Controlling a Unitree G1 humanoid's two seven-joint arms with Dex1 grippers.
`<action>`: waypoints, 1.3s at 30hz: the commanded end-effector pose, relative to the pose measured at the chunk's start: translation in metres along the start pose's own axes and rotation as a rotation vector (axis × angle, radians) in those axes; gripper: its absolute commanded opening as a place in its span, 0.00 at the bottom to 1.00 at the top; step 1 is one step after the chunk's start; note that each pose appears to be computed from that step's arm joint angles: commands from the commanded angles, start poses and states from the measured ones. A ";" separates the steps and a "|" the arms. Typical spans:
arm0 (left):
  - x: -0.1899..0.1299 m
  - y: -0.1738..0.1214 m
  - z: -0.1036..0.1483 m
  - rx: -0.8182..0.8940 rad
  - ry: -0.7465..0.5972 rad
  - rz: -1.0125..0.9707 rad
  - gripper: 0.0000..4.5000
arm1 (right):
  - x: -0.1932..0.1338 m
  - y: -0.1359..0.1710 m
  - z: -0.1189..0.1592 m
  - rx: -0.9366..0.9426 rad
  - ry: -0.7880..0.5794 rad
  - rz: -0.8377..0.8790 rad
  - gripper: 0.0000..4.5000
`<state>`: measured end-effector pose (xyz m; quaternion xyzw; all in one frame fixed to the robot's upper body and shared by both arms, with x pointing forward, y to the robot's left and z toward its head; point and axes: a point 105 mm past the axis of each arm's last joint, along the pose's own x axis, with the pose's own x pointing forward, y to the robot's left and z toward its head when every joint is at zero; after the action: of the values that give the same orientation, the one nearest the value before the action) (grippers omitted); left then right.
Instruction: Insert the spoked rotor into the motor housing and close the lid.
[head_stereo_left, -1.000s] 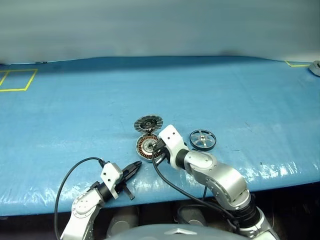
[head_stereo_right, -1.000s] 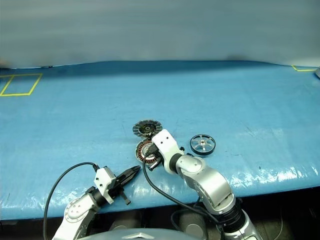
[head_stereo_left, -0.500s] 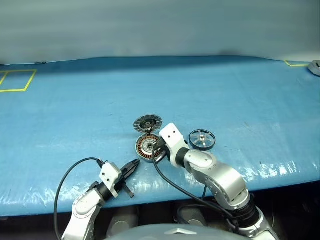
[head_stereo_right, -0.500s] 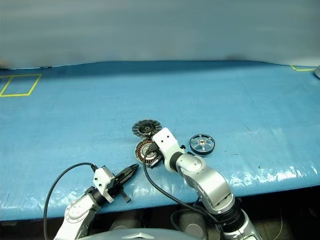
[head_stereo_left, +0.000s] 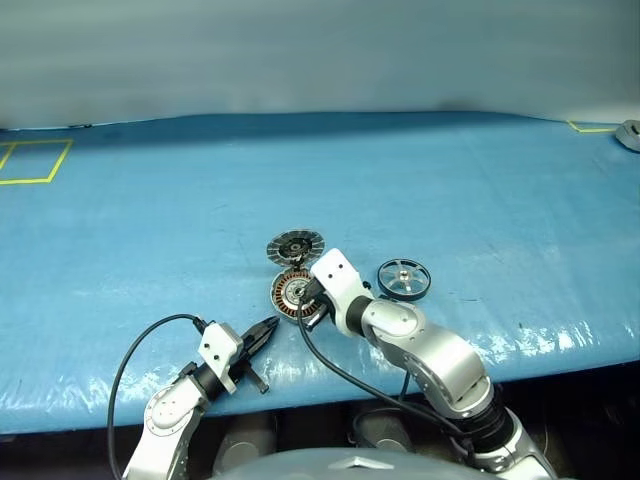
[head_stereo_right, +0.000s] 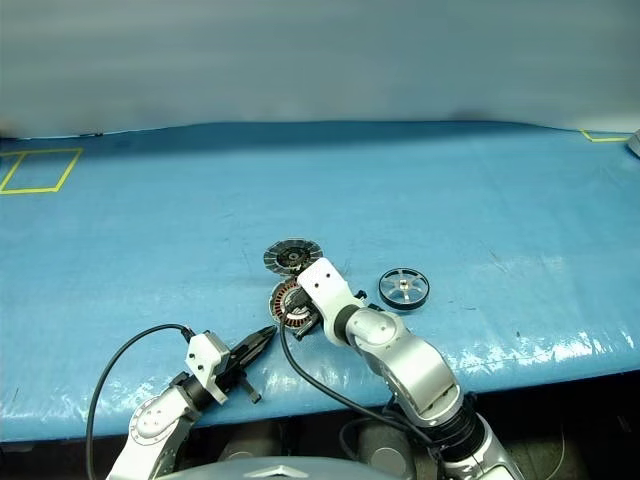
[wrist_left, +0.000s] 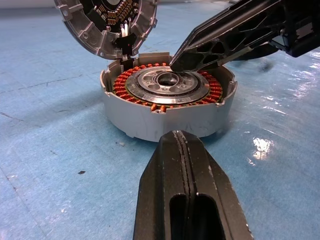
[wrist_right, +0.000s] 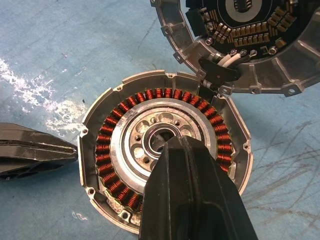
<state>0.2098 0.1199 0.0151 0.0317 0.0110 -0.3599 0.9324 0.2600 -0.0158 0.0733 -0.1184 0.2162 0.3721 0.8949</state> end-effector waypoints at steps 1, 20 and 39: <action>0.001 -0.001 0.008 0.018 -0.018 -0.006 0.00 | 0.002 0.006 0.006 -0.002 -0.027 0.023 0.00; 0.003 -0.003 0.007 0.014 -0.010 -0.025 0.00 | 0.006 0.015 0.011 0.003 -0.079 0.073 0.00; 0.001 -0.004 0.001 0.005 0.004 -0.028 0.00 | 0.004 -0.009 0.008 0.012 -0.074 -0.056 0.00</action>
<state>0.2098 0.1190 0.0148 0.0324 0.0163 -0.3651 0.9302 0.2711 -0.0182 0.0691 -0.1105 0.2013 0.3484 0.9088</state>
